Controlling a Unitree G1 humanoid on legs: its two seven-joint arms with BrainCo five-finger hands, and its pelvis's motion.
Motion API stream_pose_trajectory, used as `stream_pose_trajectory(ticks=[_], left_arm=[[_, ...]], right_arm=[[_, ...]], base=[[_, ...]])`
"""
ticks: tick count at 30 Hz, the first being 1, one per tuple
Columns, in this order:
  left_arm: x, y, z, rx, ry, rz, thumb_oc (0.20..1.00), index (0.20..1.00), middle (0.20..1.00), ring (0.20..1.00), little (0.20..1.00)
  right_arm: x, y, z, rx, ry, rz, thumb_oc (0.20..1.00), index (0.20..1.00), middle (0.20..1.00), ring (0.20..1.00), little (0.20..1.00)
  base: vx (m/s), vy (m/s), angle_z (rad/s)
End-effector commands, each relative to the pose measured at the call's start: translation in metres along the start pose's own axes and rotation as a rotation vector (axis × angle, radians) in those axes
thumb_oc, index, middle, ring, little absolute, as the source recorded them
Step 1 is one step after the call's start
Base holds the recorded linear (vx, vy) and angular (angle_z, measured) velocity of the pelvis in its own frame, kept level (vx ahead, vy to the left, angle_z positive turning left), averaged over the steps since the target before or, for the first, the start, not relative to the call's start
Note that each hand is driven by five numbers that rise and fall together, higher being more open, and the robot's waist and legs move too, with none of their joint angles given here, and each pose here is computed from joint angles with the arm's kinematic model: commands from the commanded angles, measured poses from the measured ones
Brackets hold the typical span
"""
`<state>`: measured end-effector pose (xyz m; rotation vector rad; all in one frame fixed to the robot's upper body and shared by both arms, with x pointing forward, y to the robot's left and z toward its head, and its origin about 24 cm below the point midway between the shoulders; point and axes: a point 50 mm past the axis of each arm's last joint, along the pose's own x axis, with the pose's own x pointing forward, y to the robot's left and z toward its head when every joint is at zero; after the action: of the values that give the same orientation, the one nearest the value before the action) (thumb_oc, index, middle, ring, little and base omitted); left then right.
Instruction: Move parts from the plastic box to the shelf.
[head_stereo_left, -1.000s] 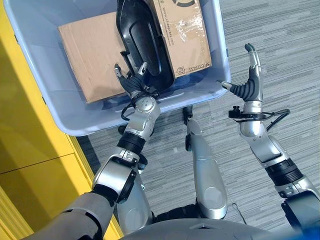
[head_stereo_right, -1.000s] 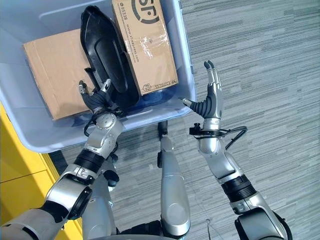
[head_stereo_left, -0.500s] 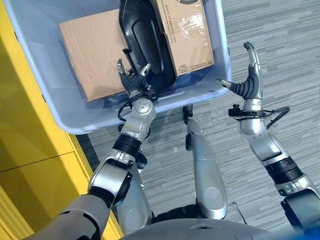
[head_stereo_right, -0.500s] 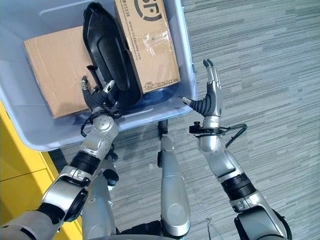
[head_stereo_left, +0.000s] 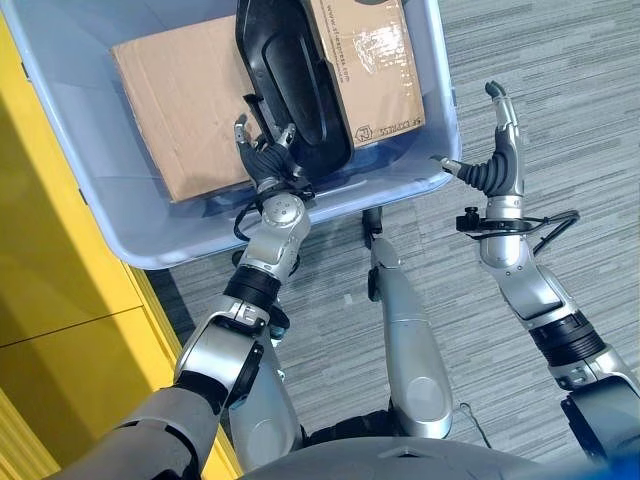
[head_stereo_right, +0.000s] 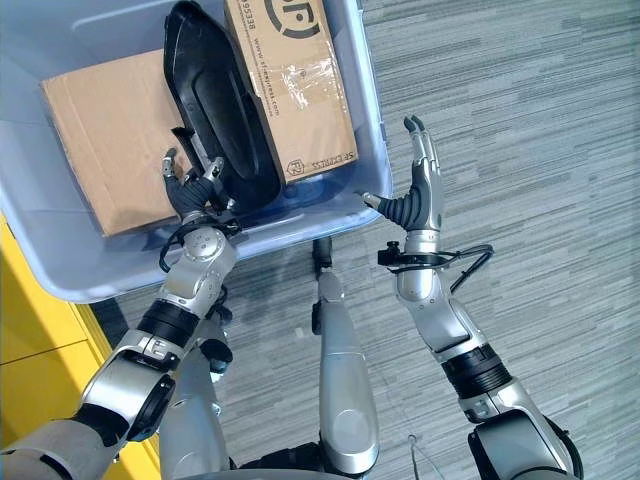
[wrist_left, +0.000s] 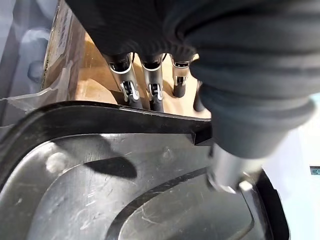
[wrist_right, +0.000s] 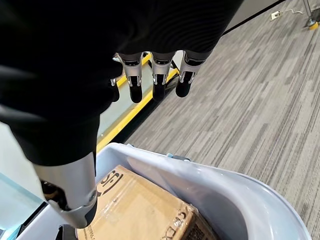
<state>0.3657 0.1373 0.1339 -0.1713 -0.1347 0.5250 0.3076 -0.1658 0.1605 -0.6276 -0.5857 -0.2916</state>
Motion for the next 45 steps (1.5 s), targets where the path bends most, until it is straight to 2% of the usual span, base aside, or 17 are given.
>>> stream_pose_trajectory(ticks=[1, 6, 13, 24, 27, 31, 34, 38, 41, 42, 43, 44, 45], left_arm=[[-0.034, -0.032, -0.057, 0.091, 0.350, -0.183, 0.200, 0.200, 0.200, 0.200, 0.200], [-0.035, -0.033, -0.061, 0.032, 0.422, -0.135, 0.200, 0.200, 0.200, 0.200, 0.200], [-0.040, -0.040, -0.061, 0.012, 0.446, -0.148, 0.200, 0.200, 0.200, 0.200, 0.200], [-0.039, -0.039, -0.051, -0.108, 0.404, -0.114, 0.200, 0.200, 0.200, 0.200, 0.200], [-0.036, -0.032, -0.045, -0.151, 0.325, -0.077, 0.200, 0.200, 0.200, 0.200, 0.200], [-0.029, -0.011, -0.010, -0.184, 0.058, 0.007, 0.200, 0.200, 0.200, 0.200, 0.200], [-0.028, -0.001, 0.003, -0.192, -0.031, 0.037, 0.200, 0.200, 0.200, 0.200, 0.200], [-0.026, 0.026, 0.027, -0.181, -0.181, 0.135, 0.238, 0.238, 0.238, 0.238, 0.238], [-0.025, 0.034, 0.032, -0.174, -0.209, 0.168, 0.313, 0.313, 0.313, 0.313, 0.313], [-0.024, 0.040, 0.036, -0.171, -0.235, 0.195, 0.404, 0.404, 0.404, 0.404, 0.404], [-0.023, 0.042, 0.036, -0.170, -0.239, 0.190, 0.570, 0.570, 0.570, 0.570, 0.570], [-0.022, 0.045, 0.036, -0.146, -0.247, 0.188, 1.000, 1.000, 1.000, 1.000, 1.000], [-0.022, 0.047, 0.036, -0.137, -0.251, 0.192, 1.000, 1.000, 1.000, 1.000, 1.000]], right_arm=[[0.008, -0.012, 0.016, 0.037, -0.070, -0.064, 1.000, 1.000, 1.000, 1.000, 1.000], [0.009, -0.012, 0.017, 0.043, -0.068, -0.065, 1.000, 1.000, 1.000, 1.000, 1.000], [0.008, -0.009, 0.017, 0.046, -0.059, -0.064, 1.000, 1.000, 1.000, 1.000, 1.000], [0.001, -0.008, 0.016, 0.052, -0.077, -0.046, 1.000, 1.000, 1.000, 1.000, 1.000], [-0.002, -0.009, 0.015, 0.058, -0.086, -0.040, 1.000, 1.000, 1.000, 1.000, 1.000], [-0.009, -0.007, 0.014, 0.072, -0.089, -0.007, 1.000, 1.000, 1.000, 1.000, 1.000], [-0.013, -0.004, 0.013, 0.089, -0.082, 0.022, 1.000, 1.000, 1.000, 1.000, 1.000], [-0.020, 0.001, 0.011, 0.092, -0.074, 0.050, 1.000, 1.000, 1.000, 1.000, 1.000], [-0.021, 0.003, 0.010, 0.089, -0.066, 0.064, 1.000, 1.000, 1.000, 1.000, 1.000], [-0.022, 0.004, 0.009, 0.087, -0.062, 0.070, 1.000, 1.000, 1.000, 1.000, 1.000], [-0.022, 0.004, 0.009, 0.085, -0.060, 0.072, 1.000, 1.000, 1.000, 1.000, 1.000], [-0.022, 0.005, 0.008, 0.081, -0.054, 0.077, 1.000, 1.000, 1.000, 1.000, 1.000], [-0.023, 0.006, 0.007, 0.080, -0.051, 0.081, 1.000, 1.000, 1.000, 1.000, 1.000]], base=[[0.00, 0.000, 0.00], [0.00, -0.019, -0.03], [0.00, -0.031, 0.00], [-0.01, 0.014, -0.01], [-0.02, 0.062, -0.02], [-0.02, 0.073, 0.02], [-0.02, 0.067, 0.09], [-0.01, 0.052, 0.21], [0.01, 0.042, 0.14], [0.02, 0.050, 0.14], [0.02, 0.065, 0.16], [0.02, 0.044, 0.09], [0.03, 0.039, 0.08]])
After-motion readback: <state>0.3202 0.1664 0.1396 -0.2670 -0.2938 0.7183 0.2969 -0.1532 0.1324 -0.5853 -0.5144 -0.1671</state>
